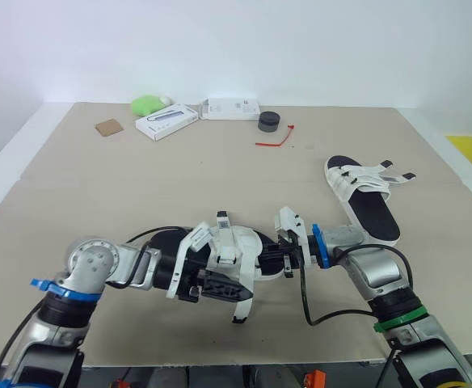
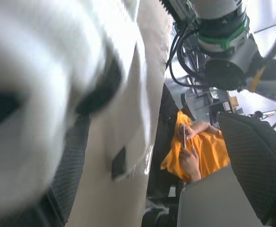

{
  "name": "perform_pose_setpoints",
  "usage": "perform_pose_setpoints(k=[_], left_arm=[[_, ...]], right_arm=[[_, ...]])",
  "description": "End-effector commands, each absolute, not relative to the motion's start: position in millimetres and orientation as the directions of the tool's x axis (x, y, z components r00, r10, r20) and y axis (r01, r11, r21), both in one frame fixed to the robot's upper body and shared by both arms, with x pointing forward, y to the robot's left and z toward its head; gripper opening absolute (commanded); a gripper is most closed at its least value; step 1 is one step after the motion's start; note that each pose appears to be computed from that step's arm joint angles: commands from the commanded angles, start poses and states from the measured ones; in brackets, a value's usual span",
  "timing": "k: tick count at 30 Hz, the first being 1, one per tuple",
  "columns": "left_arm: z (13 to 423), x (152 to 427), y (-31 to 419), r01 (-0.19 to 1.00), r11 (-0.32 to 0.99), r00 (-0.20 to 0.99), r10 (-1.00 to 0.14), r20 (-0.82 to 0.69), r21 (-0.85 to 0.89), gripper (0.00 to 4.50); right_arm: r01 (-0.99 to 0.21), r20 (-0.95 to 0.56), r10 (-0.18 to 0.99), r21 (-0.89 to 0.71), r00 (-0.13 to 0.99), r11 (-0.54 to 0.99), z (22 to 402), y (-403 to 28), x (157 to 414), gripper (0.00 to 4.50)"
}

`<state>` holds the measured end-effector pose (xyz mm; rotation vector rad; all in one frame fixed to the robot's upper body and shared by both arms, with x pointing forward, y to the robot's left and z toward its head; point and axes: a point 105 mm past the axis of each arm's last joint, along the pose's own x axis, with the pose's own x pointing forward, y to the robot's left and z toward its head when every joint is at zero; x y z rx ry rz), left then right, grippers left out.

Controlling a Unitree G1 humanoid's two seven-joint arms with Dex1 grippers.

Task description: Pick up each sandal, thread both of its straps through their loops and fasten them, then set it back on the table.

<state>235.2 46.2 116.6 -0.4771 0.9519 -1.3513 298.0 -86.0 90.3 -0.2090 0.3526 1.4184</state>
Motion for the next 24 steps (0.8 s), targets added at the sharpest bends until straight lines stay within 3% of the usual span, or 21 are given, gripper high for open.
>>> perform_pose_setpoints(k=[1,6,19,24], left_arm=[[126,248,36,0.606,0.214,-0.047,-0.952,-0.304,-0.766,4.4],[143,257,25,0.611,0.176,-0.068,-0.96,-0.273,-0.771,4.4],[151,240,28,0.644,0.113,-0.16,-0.947,-0.278,-0.756,4.4],[153,239,25,0.649,0.098,-0.154,-0.954,-0.256,-0.755,2.28]], right_arm=[[-0.956,-0.482,0.871,0.198,0.097,0.216,45,-100,284,0.0],[-0.955,-0.481,0.871,0.196,0.106,0.224,44,-100,284,0.0],[-0.954,-0.476,0.872,0.188,0.119,0.233,47,-100,289,0.0],[-0.956,-0.472,0.874,0.183,0.119,0.23,50,-99,291,0.0]])
